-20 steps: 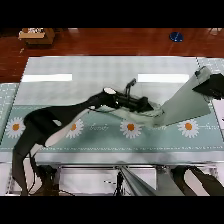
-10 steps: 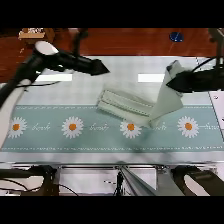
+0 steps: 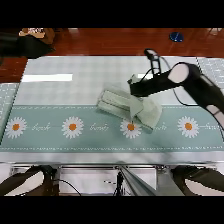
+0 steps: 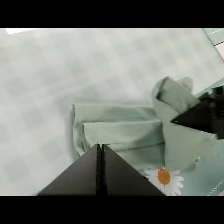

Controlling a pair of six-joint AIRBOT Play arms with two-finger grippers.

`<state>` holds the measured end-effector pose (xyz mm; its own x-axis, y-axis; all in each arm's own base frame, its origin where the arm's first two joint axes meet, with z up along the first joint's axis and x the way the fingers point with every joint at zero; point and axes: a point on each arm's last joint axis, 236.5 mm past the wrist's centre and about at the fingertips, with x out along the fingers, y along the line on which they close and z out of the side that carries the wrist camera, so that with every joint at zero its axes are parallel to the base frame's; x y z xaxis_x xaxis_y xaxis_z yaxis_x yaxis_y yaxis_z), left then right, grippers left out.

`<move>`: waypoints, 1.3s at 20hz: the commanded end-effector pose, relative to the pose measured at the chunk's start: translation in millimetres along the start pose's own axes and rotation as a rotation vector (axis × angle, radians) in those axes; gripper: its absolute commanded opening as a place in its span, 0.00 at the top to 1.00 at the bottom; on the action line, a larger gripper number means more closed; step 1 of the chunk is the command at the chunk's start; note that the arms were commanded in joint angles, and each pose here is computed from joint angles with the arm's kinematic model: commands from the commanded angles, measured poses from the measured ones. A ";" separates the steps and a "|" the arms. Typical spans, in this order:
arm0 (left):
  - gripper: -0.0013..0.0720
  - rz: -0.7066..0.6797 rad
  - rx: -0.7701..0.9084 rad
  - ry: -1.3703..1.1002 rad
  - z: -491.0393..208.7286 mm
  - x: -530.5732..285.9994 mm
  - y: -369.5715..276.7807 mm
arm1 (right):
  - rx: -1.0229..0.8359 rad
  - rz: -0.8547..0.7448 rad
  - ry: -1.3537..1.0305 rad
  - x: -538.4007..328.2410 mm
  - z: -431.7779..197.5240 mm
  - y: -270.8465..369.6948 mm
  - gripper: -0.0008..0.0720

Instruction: Fold the shirts.

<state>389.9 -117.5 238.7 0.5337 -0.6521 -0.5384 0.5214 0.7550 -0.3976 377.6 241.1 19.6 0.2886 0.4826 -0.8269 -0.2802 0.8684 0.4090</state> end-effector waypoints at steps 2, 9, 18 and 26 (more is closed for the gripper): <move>0.95 0.009 0.020 0.035 -14.7 -31.2 -12.7 | 0.054 0.058 -0.069 64.7 13.4 20.5 0.95; 0.95 -0.006 -0.010 0.064 -28.8 -23.5 -10.6 | 0.104 0.117 -0.188 71.9 39.6 36.4 0.32; 0.95 0.000 -0.049 0.067 -35.8 -14.1 0.6 | -0.015 -0.601 0.204 -123.9 -51.9 -174.8 0.33; 0.95 0.000 -0.049 0.067 -35.8 -14.1 0.6 | 0.732 0.038 -0.029 -48.7 -120.9 -153.2 0.20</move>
<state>358.5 -105.8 219.6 0.4860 -0.6475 -0.5869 0.4883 0.7582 -0.4321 283.6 35.1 -43.8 0.1522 0.3021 -0.9410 0.2592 0.9066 0.3330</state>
